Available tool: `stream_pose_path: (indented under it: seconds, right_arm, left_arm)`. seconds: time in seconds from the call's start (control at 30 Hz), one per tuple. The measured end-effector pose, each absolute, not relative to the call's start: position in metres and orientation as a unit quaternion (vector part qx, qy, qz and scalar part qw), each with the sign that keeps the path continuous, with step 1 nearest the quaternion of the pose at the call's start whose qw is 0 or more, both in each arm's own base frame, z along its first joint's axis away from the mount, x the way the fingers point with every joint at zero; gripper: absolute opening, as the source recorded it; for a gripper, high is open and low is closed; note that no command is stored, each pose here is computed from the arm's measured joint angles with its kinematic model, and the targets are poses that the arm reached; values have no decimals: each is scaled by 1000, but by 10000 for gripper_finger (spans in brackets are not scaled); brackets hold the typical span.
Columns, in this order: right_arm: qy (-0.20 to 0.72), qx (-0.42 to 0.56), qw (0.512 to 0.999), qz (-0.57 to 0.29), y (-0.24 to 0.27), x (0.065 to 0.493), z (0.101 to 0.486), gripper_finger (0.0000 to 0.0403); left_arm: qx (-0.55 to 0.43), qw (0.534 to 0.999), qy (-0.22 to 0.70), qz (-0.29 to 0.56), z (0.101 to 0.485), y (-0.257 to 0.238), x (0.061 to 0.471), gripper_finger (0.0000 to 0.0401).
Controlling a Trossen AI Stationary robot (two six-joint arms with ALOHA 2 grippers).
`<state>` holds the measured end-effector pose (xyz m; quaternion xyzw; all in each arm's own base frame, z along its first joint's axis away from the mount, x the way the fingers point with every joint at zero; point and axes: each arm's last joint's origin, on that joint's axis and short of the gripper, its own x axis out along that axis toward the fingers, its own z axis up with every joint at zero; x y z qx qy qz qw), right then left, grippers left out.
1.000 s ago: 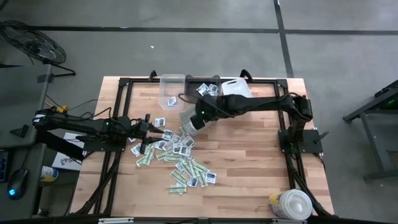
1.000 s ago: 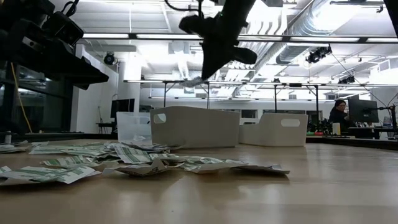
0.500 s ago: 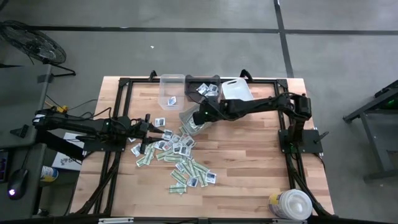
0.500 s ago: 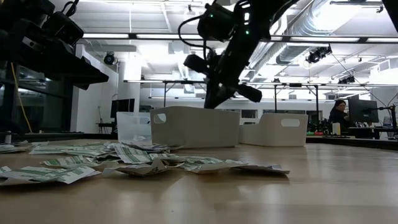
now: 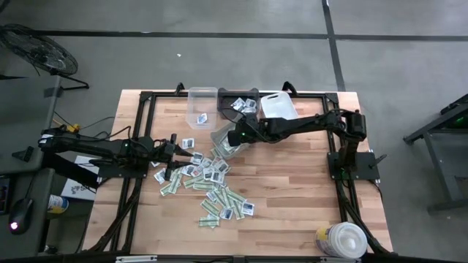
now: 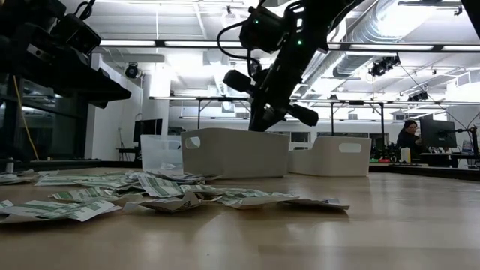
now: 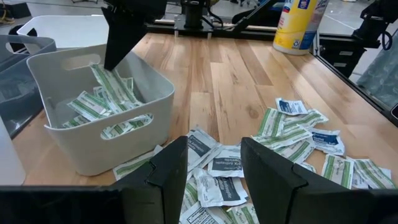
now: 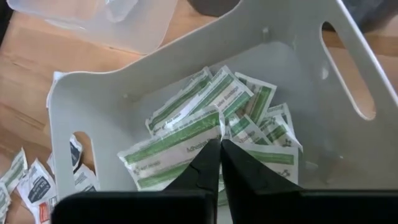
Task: Pick & Place First Aid Supplies
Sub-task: Put the bandage pack into the gray bin, then put the alcohol pad into the transparent bin
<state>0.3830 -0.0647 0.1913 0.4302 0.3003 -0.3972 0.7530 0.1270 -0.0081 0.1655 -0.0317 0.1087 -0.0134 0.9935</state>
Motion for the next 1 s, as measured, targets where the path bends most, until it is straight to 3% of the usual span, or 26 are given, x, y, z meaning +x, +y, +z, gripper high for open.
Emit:
stream_pose_path:
  seconds: [0.4,1.0]
  right_arm:
    - [310,405,775,-374,-58,383,199,122]
    - [456,292,828,-145,40,367,220,129]
  left_arm:
    - [-32,993,109,-13,165,-8,127,149]
    - [-32,993,109,-13,165,-8,127,149]
